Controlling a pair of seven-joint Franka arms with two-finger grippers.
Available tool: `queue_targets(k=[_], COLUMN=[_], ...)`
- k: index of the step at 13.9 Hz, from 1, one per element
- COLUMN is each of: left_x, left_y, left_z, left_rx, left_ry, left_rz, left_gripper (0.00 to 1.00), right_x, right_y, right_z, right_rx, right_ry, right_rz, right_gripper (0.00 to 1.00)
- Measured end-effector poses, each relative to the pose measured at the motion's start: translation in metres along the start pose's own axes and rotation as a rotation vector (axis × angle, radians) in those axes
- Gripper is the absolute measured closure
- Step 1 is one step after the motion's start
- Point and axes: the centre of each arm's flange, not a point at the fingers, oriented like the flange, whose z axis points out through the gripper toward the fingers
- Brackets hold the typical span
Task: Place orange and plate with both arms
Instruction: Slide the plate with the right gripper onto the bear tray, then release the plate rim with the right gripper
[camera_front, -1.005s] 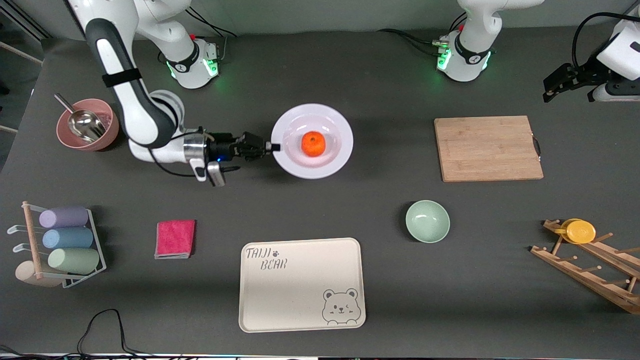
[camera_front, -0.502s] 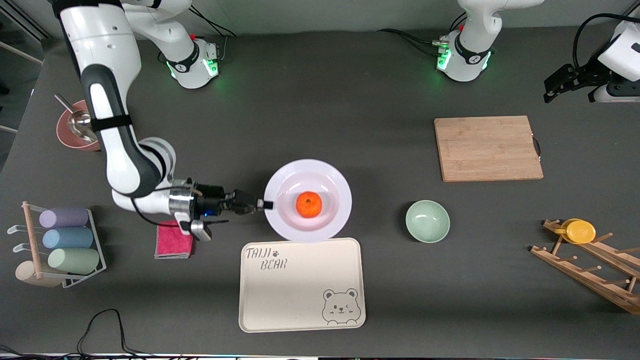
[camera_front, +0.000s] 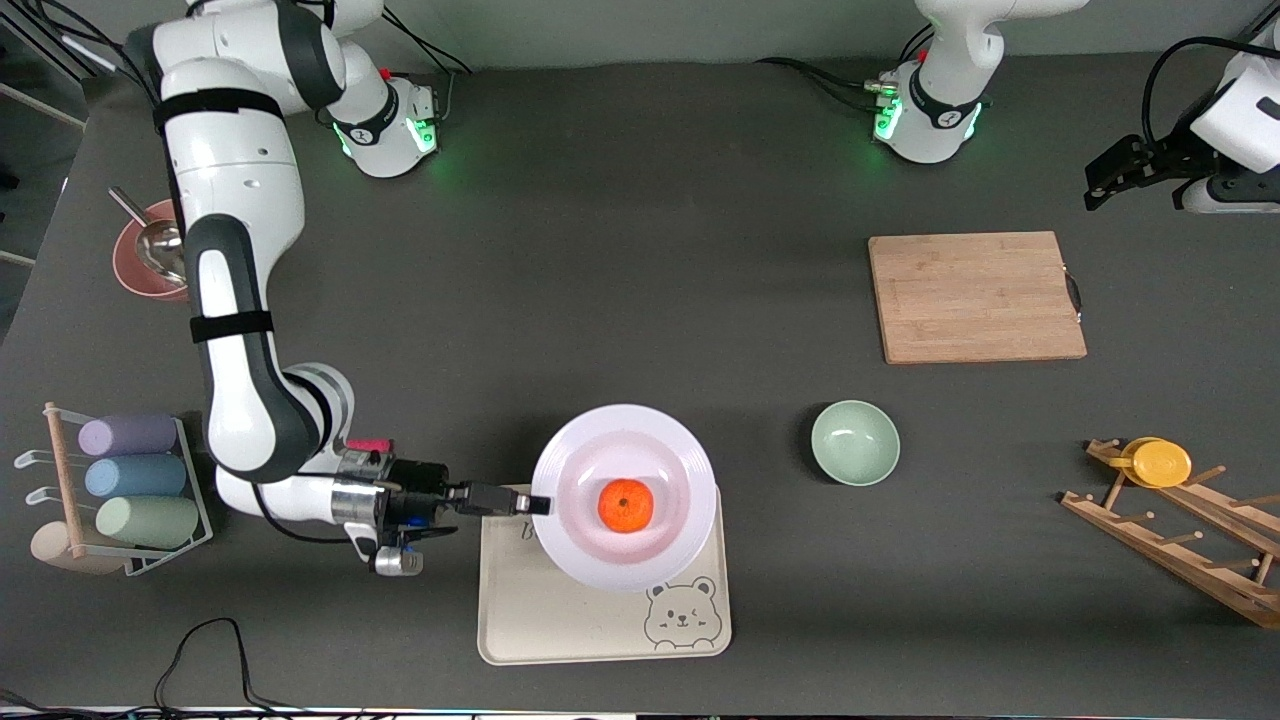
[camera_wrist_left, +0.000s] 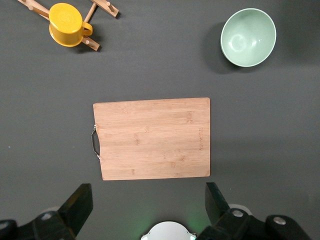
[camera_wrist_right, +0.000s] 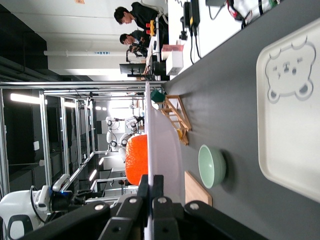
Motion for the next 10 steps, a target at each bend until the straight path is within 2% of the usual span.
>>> queue_targets(k=[2, 6, 10], left_x=[-0.001, -0.001, -0.002], left_y=[0.0, 0.0, 0.0], left_z=[0.001, 0.001, 0.001], left_rx=[0.0, 0.0, 0.0], left_ry=[-0.01, -0.015, -0.021], left_rz=[0.0, 0.0, 0.0], left_gripper=[0.0, 0.0, 0.0], right_x=[0.014, 0.017, 0.007], right_y=[0.017, 0.094, 0.155], right_z=[-0.003, 0.004, 0.013], right_rx=[-0.008, -0.072, -0.067], right_ry=[0.015, 0.053, 0.074], right_rz=[-0.009, -0.052, -0.073], right_gripper=[0.96, 0.96, 0.96])
